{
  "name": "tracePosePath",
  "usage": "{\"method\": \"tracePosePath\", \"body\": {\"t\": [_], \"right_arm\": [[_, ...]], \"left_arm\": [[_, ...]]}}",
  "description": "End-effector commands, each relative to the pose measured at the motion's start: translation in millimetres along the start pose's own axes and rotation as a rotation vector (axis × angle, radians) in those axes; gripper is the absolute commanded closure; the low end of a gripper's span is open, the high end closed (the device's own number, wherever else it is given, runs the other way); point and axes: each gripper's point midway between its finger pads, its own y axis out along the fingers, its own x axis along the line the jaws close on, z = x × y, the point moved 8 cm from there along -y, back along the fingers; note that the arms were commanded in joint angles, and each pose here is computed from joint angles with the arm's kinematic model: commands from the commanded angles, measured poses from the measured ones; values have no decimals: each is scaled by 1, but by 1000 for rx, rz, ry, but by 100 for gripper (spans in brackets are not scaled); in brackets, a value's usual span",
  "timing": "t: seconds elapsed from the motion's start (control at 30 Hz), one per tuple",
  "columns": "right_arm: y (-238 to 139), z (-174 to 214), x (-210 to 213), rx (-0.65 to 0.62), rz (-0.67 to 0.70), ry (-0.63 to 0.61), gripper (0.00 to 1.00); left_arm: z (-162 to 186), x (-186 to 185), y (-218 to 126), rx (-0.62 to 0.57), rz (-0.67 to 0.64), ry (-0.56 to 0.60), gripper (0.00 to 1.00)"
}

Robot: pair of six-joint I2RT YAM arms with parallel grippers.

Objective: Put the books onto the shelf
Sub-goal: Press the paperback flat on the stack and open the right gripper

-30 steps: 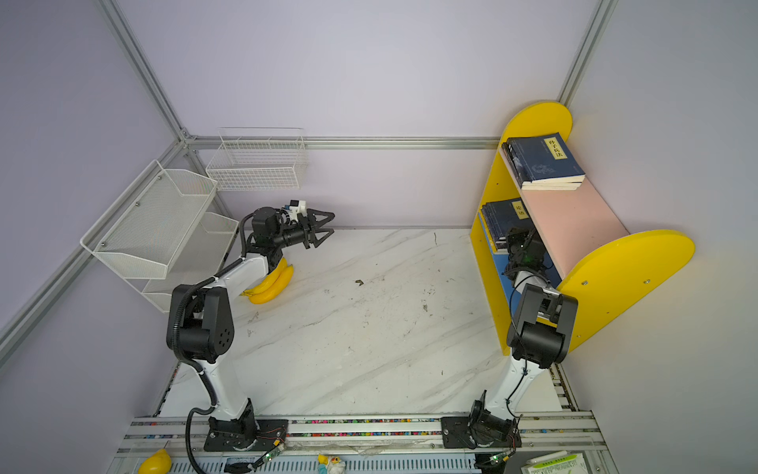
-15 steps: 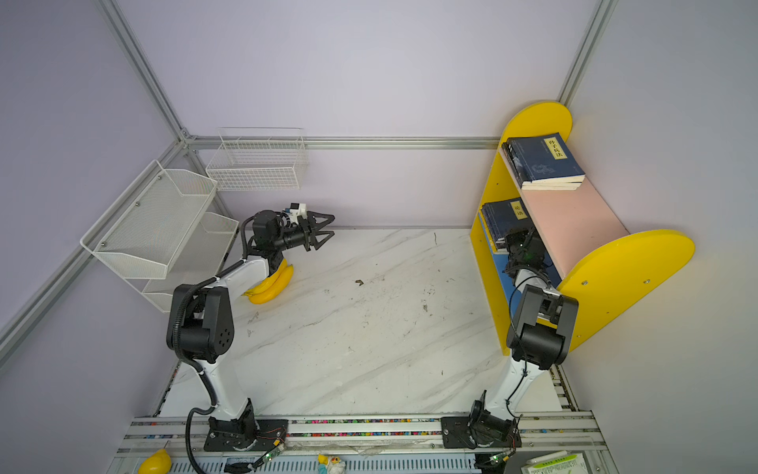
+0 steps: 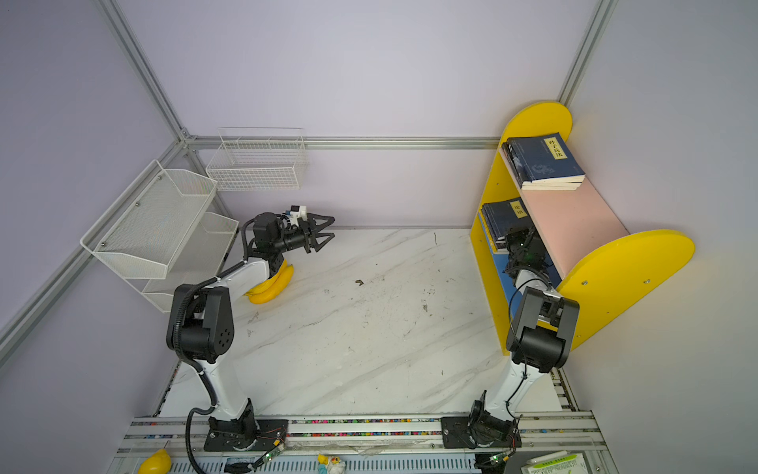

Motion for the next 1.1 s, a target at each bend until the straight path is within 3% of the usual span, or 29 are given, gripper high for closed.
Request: {"method": "tracePosePath", "body": {"t": [0.0,0.1,0.5,1.07], "right_arm": [[1,-4,10,-18,-20,-7,91],[3,-2,6,-3,0,-15,91],[-2,-7,10,-10,153,-71,51],[-9,0,25,-6,352,-120,37]], "left_arm": [[6,-18,-11,-1,39,50,23],[5,-18,-11,-3,40,49,23],[4,-12,-10,-5,45,34,23],[5,-9,-8,4,61,24,23]]}}
